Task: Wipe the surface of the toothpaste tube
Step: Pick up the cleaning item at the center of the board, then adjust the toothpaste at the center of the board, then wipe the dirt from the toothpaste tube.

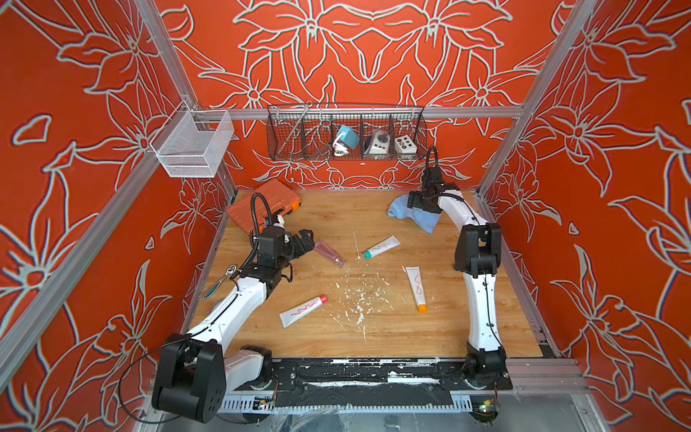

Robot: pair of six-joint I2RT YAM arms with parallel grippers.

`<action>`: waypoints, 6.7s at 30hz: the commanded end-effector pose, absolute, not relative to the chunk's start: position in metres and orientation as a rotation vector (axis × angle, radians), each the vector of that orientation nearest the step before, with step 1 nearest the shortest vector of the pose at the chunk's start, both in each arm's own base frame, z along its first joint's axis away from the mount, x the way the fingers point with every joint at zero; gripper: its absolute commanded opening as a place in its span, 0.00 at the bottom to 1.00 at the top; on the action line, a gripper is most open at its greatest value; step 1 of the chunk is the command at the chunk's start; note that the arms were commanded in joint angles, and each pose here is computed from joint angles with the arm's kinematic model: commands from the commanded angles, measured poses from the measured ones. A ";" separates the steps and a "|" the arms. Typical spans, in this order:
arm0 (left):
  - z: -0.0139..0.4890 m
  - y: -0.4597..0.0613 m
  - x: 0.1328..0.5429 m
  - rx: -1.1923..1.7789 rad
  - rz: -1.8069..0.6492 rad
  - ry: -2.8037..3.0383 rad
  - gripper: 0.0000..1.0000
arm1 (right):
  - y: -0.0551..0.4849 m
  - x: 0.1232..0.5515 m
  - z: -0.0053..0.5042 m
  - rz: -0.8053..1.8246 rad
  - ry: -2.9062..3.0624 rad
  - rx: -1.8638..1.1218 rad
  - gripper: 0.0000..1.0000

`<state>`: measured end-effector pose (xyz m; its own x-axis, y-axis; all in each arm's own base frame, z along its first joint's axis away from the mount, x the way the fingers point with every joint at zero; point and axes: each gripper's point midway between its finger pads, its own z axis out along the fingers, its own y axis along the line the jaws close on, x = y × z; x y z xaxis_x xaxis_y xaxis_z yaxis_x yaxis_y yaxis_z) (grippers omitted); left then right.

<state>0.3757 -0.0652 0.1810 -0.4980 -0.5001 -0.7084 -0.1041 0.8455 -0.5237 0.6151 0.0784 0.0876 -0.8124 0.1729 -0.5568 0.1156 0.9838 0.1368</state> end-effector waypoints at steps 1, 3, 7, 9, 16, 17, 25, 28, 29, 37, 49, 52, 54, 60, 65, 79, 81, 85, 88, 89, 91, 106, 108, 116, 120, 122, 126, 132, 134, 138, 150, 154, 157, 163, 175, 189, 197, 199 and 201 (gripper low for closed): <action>0.200 -0.069 0.385 -0.426 -0.549 2.009 1.00 | 0.077 0.614 0.070 0.080 2.586 0.240 0.91; 0.201 -0.070 0.386 -0.424 -0.553 2.010 1.00 | 0.078 0.619 0.065 0.079 2.585 0.248 0.91; 0.200 -0.070 0.387 -0.425 -0.556 2.014 1.00 | 0.075 0.624 0.054 0.055 2.586 0.260 0.89; 0.200 -0.070 0.388 -0.424 -0.557 2.014 1.00 | 0.075 0.624 0.051 0.052 2.588 0.259 0.86; 0.197 -0.073 0.389 -0.427 -0.571 2.026 1.00 | 0.076 0.619 0.038 0.052 2.622 0.233 0.63; 0.196 -0.073 0.389 -0.427 -0.572 2.029 1.00 | 0.076 0.618 0.036 0.059 2.629 0.225 0.54; 0.196 -0.078 0.389 -0.412 -0.601 2.041 0.97 | 0.082 0.603 0.046 0.134 2.633 0.159 0.01; 0.194 -0.084 0.388 -0.385 -0.619 2.055 0.95 | 0.083 0.593 0.057 0.159 2.624 0.132 0.00; 0.194 -0.088 0.387 -0.369 -0.627 2.060 0.94 | 0.083 0.589 0.065 0.169 2.614 0.122 0.00; 0.193 -0.141 0.383 -0.126 -0.642 2.111 0.89 | 0.088 0.544 0.117 0.267 2.542 0.070 0.00; 0.150 -0.239 0.377 0.454 -0.557 2.163 0.84 | 0.098 0.455 0.181 0.426 2.441 -0.013 0.00; 0.132 -0.260 0.372 0.612 -0.569 2.157 0.83 | 0.100 0.435 0.190 0.462 2.417 -0.030 0.00; 0.122 -0.270 0.372 0.670 -0.567 2.162 0.81 | 0.099 0.423 0.196 0.469 2.407 -0.038 0.00; 0.095 -0.287 0.385 0.743 -0.572 2.239 0.70 | 0.096 0.392 0.212 0.471 2.364 -0.055 0.00; 0.079 -0.301 0.395 0.785 -0.603 2.256 0.67 | 0.091 0.375 0.219 0.450 2.342 -0.059 0.00; 0.046 -0.317 0.405 0.827 -0.651 2.321 0.61 | 0.090 0.356 0.217 0.463 2.346 -0.055 0.00; 0.046 -0.318 0.402 0.827 -0.665 2.321 0.60 | 0.090 0.355 0.215 0.471 2.349 -0.050 0.00; 0.044 -0.320 0.396 0.836 -0.678 2.325 0.55 | 0.090 0.355 0.213 0.476 2.356 -0.040 0.00; 0.041 -0.320 0.395 0.837 -0.656 2.332 0.52 | 0.089 0.354 0.211 0.471 2.356 -0.035 0.00; 0.041 -0.321 0.395 0.835 -0.649 2.335 0.51 | 0.089 0.354 0.211 0.470 2.356 -0.033 0.00; 0.039 -0.320 0.395 0.832 -0.628 2.342 0.49 | 0.088 0.353 0.209 0.467 2.360 -0.029 0.00; 0.027 -0.320 0.400 0.836 -0.517 2.362 0.38 | 0.083 0.351 0.193 0.431 2.385 0.000 0.00; 0.027 -0.321 0.399 0.847 -0.514 2.355 0.37 | 0.084 0.351 0.191 0.438 2.382 -0.003 0.00; 0.031 -0.325 0.398 0.872 -0.525 2.332 0.38 | 0.095 0.354 0.185 0.498 2.359 -0.078 0.00; 0.030 -0.326 0.400 0.872 -0.524 2.334 0.40 | 0.099 0.356 0.180 0.526 2.367 -0.082 0.00; 0.027 -0.325 0.400 0.874 -0.517 2.338 0.40 | 0.099 0.356 0.178 0.527 2.371 -0.083 0.00; 0.024 -0.325 0.403 0.867 -0.504 2.344 0.40 | 0.100 0.356 0.178 0.537 2.370 -0.086 0.00; 0.026 -0.325 0.403 0.867 -0.504 2.340 0.28 | 0.102 0.358 0.176 0.554 2.370 -0.078 0.00; 0.027 -0.323 0.401 0.871 -0.503 2.337 0.24 | 0.106 0.360 0.176 0.570 2.376 -0.086 0.00; 0.030 -0.320 0.395 0.866 -0.516 2.316 0.19 | 0.110 0.370 0.169 0.567 2.395 -0.077 0.00; 0.031 -0.319 0.380 0.915 -0.563 2.249 0.16 | 0.159 0.412 0.133 0.536 2.525 -0.182 0.00; 0.032 -0.317 0.379 0.901 -0.561 2.227 0.15 | 0.171 0.421 0.111 0.547 2.577 -0.184 0.00; 0.031 -0.317 0.379 0.899 -0.561 2.227 0.15 | 0.180 0.425 0.094 0.567 2.595 -0.182 0.00; 0.031 -0.318 0.379 0.903 -0.566 2.225 0.14 | 0.196 0.425 0.071 0.621 2.628 -0.187 0.00; 0.029 -0.318 0.378 0.904 -0.577 2.230 0.14 | 0.223 0.400 0.050 0.773 2.633 -0.234 0.00; 0.030 -0.317 0.378 0.898 -0.596 2.225 0.14 | 0.263 0.353 0.042 0.966 2.619 -0.323 0.00; 0.030 -0.317 0.377 0.902 -0.598 2.223 0.14 | 0.272 0.343 0.038 0.966 2.614 -0.349 0.00; 0.030 -0.317 0.377 0.902 -0.600 2.221 0.14 | 0.267 0.347 0.033 0.919 2.627 -0.341 0.00; 0.030 -0.317 0.377 0.902 -0.600 2.219 0.14 | 0.263 0.351 0.028 0.872 2.643 -0.329 0.00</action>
